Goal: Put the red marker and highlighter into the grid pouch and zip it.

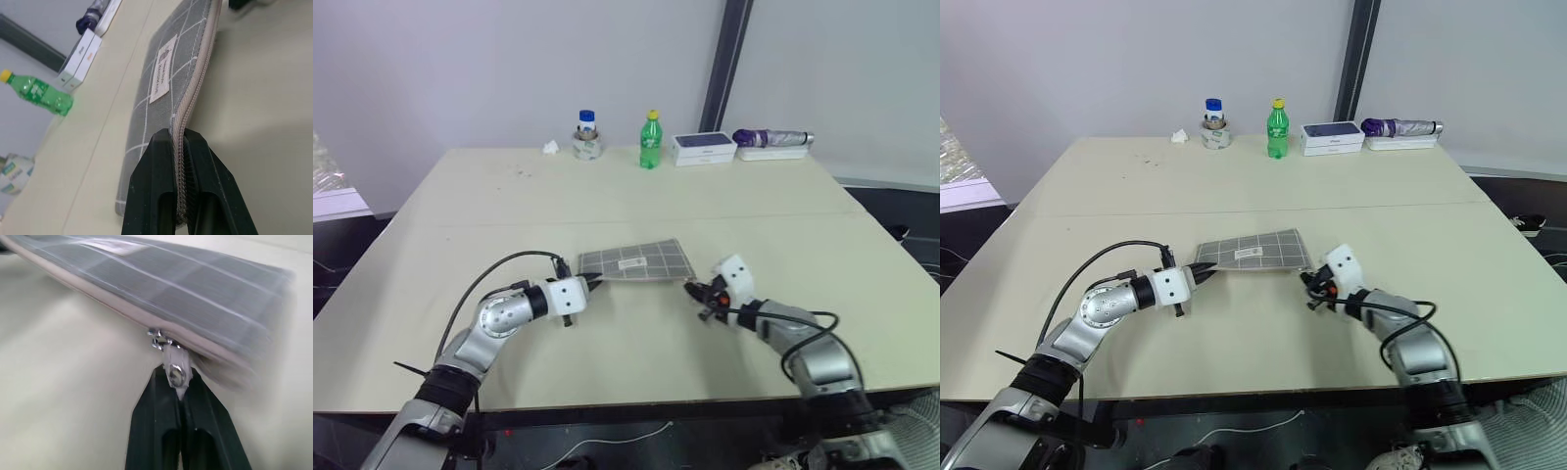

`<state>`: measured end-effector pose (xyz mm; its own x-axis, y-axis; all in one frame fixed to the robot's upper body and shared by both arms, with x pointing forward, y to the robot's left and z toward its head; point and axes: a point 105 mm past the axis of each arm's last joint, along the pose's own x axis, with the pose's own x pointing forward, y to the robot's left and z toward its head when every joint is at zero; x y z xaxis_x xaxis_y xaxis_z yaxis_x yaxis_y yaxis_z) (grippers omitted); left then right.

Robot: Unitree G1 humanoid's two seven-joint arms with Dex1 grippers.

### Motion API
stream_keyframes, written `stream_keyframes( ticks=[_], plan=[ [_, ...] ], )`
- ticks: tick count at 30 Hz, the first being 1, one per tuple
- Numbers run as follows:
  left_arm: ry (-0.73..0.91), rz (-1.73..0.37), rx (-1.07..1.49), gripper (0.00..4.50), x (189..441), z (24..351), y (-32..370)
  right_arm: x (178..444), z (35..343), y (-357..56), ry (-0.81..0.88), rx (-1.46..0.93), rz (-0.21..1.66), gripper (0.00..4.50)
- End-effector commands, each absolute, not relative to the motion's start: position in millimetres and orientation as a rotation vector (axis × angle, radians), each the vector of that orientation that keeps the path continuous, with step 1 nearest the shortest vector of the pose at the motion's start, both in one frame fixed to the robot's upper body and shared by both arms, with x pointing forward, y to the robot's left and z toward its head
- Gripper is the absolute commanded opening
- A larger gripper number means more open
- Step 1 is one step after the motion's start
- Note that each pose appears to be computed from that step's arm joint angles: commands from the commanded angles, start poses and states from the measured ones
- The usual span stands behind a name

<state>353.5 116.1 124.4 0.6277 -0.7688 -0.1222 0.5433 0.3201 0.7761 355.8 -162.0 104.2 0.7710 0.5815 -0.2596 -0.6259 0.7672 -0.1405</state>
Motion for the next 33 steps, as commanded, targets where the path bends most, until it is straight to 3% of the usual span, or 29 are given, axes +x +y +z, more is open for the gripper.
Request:
stream_keyframes(
  ticks=[1,2,3,5,10,11,12,19,23,27,33],
  plan=[
    [-0.220,-0.820,0.824,0.00,358,126,143,354,117,-172,0.169,-0.212,0.677,0.04],
    [-0.216,-0.822,0.811,0.00,357,126,144,351,116,-168,0.177,-0.202,0.705,0.04],
    [-0.222,-0.820,0.806,0.79,357,128,143,351,117,-165,0.175,-0.187,0.719,0.29],
    [-0.216,-0.816,0.787,1.60,357,130,143,351,119,-162,0.165,-0.194,0.724,0.91],
    [-0.225,-0.789,0.748,4.15,354,133,144,343,116,-164,0.177,-0.332,0.780,3.49],
    [-0.235,-0.778,0.731,4.50,354,136,145,341,117,-166,0.171,-0.373,0.788,4.07],
    [-0.236,-0.772,0.720,4.50,352,139,149,338,118,-171,0.175,-0.399,0.803,4.42],
    [-0.187,-0.717,0.688,4.50,336,139,191,330,136,-222,0.191,-0.607,0.754,4.42],
    [-0.176,-0.693,0.559,4.50,319,144,207,323,155,-229,0.116,-0.564,0.740,4.42],
    [0.014,-0.670,0.285,4.50,286,120,227,302,159,-241,0.065,-0.474,0.761,4.42],
    [0.037,-0.593,0.267,4.50,271,126,247,293,154,-264,0.109,-0.434,0.710,4.42]
  ],
)
